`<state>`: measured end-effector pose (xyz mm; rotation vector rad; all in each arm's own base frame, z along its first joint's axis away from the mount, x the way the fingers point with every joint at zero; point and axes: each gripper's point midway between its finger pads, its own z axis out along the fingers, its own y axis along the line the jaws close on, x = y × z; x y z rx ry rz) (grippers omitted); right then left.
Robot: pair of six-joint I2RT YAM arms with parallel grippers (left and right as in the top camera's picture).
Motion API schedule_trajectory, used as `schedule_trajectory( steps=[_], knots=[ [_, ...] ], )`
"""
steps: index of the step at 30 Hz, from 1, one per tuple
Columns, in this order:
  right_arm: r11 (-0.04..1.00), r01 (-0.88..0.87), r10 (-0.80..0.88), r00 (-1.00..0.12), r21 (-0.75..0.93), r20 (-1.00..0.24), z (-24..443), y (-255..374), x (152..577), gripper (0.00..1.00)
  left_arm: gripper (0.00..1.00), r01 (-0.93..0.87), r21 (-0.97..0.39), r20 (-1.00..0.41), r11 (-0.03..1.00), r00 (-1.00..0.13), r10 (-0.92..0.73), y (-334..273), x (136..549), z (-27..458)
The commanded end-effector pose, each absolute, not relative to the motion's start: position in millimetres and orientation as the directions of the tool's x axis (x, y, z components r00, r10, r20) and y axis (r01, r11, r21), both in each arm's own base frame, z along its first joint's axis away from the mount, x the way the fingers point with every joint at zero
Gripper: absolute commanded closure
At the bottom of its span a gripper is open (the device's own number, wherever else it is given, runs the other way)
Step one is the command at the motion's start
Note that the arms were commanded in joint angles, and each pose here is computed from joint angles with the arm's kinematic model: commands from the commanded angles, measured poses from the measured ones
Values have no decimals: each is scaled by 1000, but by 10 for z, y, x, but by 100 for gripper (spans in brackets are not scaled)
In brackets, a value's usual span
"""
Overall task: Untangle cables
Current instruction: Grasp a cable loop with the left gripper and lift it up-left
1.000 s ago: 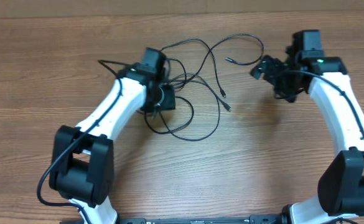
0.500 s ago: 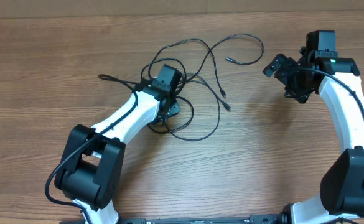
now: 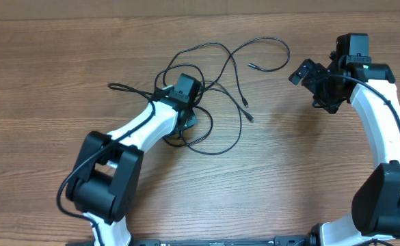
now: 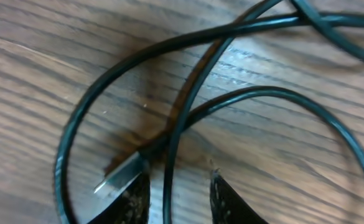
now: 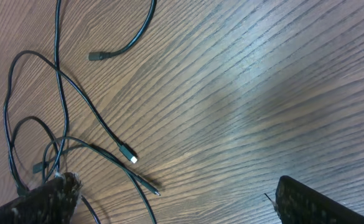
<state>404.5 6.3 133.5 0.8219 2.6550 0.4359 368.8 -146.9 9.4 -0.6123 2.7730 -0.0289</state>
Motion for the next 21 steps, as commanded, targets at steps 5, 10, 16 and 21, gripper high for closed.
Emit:
schedule_trajectory(
  steps=[5,10,16,21],
  knots=[
    [790,482,586,-776,379,-234,1384,41,4064,0,86,-421,-19,-248,907,-877,-412,-1431,3602,-228],
    [790,482,586,-776,379,-235,1384,41,4064,0,91,-420,-20,-246,907,-878,-411,-1435,3599,-226],
    [790,482,586,-776,379,-234,1384,41,4064,0,96,-408,-68,-186,910,-891,-413,-1556,3541,-246],
    [790,482,586,-776,379,-234,1384,41,4064,0,96,-373,-61,-163,926,-911,-378,-1538,3513,-125]
  ],
)
